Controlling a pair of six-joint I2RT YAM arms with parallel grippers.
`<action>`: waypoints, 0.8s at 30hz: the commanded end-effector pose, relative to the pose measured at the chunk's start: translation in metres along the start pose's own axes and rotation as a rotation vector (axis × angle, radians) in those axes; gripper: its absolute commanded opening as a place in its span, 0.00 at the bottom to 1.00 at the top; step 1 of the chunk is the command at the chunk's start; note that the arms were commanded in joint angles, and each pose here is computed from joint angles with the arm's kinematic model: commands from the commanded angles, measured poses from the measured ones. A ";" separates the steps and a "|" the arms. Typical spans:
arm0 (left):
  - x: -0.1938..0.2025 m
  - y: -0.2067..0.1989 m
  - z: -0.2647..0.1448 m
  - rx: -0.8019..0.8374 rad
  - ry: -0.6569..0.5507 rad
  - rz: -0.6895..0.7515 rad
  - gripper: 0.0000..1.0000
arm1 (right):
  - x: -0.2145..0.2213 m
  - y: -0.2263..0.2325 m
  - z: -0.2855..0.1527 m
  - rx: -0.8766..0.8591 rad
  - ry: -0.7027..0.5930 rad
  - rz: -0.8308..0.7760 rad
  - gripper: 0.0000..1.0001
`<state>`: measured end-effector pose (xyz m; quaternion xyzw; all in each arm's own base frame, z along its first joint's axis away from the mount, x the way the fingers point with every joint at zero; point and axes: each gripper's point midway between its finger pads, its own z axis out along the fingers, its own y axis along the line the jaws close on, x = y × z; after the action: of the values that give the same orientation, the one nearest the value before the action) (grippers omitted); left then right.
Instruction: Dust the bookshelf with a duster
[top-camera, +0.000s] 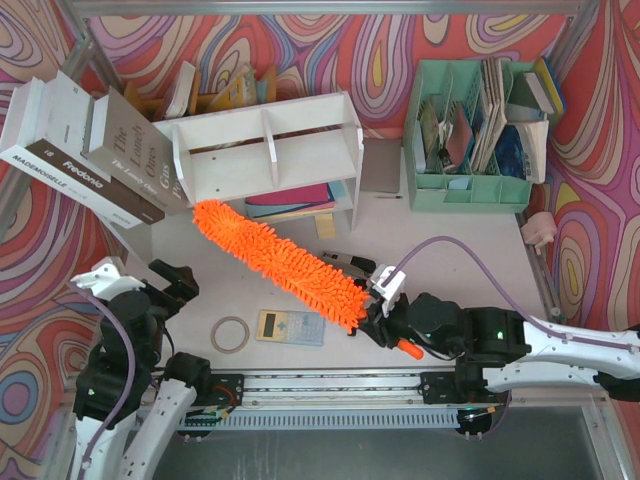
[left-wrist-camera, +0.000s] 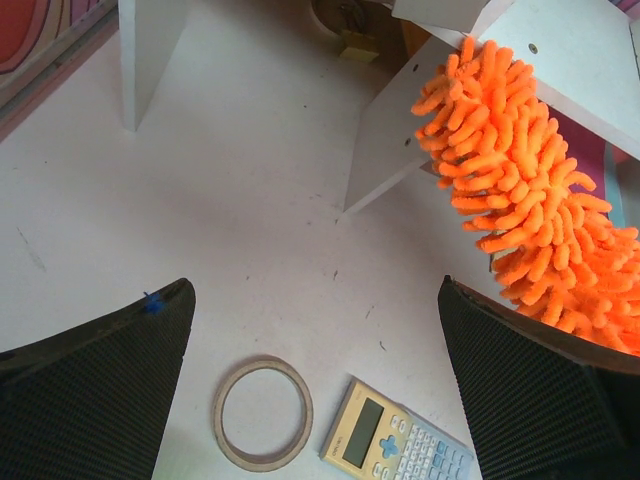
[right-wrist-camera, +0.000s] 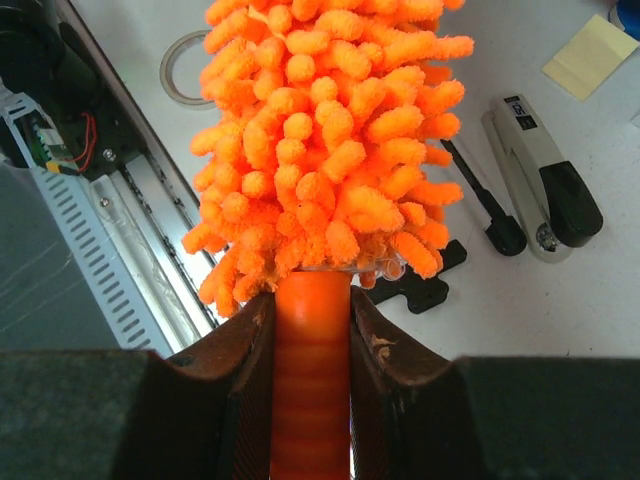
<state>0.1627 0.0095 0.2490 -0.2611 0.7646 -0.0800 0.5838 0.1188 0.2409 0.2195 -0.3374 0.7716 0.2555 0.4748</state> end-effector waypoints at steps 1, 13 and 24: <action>0.001 0.002 0.004 -0.024 0.002 0.006 0.98 | -0.022 -0.003 -0.002 0.021 -0.081 0.004 0.00; 0.000 0.002 0.003 -0.021 -0.002 0.002 0.98 | 0.047 0.021 0.053 -0.029 0.062 0.058 0.00; -0.005 0.008 -0.003 -0.025 -0.042 -0.021 0.98 | 0.000 0.002 0.065 0.164 -0.062 0.198 0.00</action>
<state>0.1622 0.0108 0.2492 -0.2633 0.7630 -0.0781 0.5852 0.1250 0.2688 0.1287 -0.3282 0.8249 0.2033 0.4130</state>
